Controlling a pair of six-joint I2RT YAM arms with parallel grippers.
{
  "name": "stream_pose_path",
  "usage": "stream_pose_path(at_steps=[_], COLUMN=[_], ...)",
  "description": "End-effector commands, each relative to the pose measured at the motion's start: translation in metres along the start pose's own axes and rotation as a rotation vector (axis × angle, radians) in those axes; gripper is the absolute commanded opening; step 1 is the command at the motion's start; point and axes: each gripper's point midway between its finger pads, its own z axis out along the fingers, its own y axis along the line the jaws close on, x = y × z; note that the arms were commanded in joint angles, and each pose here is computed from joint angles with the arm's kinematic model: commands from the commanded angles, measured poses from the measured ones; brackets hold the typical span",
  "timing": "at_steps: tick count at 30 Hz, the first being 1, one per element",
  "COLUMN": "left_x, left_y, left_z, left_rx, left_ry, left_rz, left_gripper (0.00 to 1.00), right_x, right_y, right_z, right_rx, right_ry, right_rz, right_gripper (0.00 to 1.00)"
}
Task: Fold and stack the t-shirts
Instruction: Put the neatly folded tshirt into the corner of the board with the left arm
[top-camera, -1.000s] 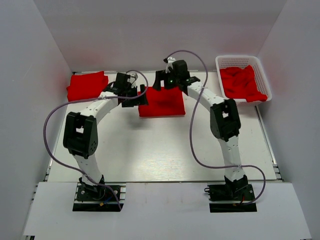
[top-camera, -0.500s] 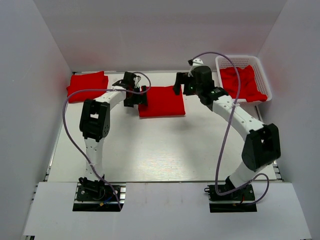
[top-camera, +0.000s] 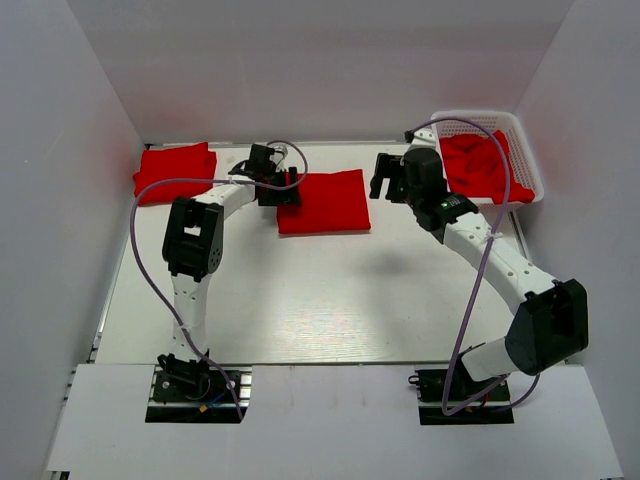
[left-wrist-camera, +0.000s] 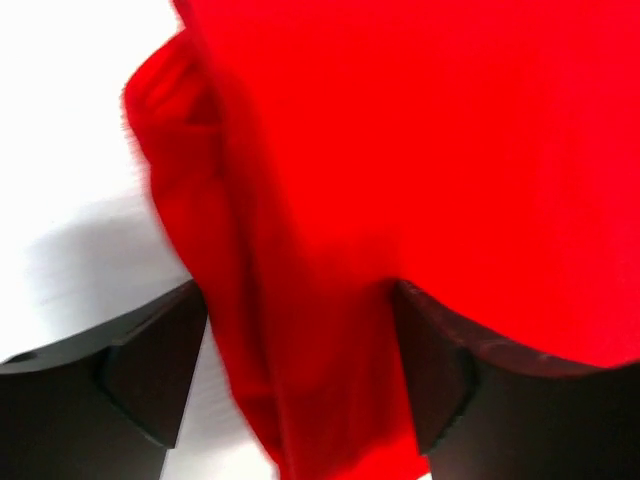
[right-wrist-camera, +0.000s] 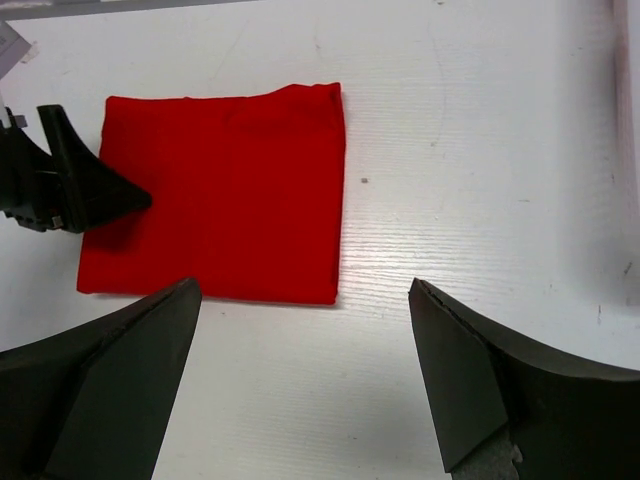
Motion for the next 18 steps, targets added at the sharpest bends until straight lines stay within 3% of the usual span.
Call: stream_pose_path(at_steps=[1,2,5,6,9,11,18], left_x=[0.020,0.018,0.025,0.026,0.019,0.021,-0.050], left_y=[-0.023,-0.026,-0.025,-0.024,-0.026,-0.025,-0.024], left_z=[0.009,0.009,0.015,0.018,0.015,0.015,-0.039], left_rx=[0.134,0.151,0.164,0.161,0.165,0.162,0.148], left_ry=[0.035,0.027,0.051,0.061,0.049,0.059,-0.146], left_rz=[0.042,0.045,0.058,0.055,0.077,0.084,0.187], left_gripper=[0.81,0.79,0.55,0.36,0.02,0.00,0.00], right_x=[0.000,0.002,0.008,0.011,0.011,0.010,0.012], right_y=[-0.014,-0.015,-0.021,-0.024,-0.031,-0.038,-0.050], right_z=[0.000,0.000,0.002,0.002,0.000,-0.002,-0.011], right_rx=[0.073,0.080,0.110,0.120,0.151,0.178,0.216], right_ry=[-0.004,0.001,0.018,0.029,0.025,0.017,0.012], right_rz=[0.029,0.033,0.044,0.049,0.048,0.051,0.054], right_gripper=[0.90,0.90,0.90,0.90,0.90,0.90,0.90])
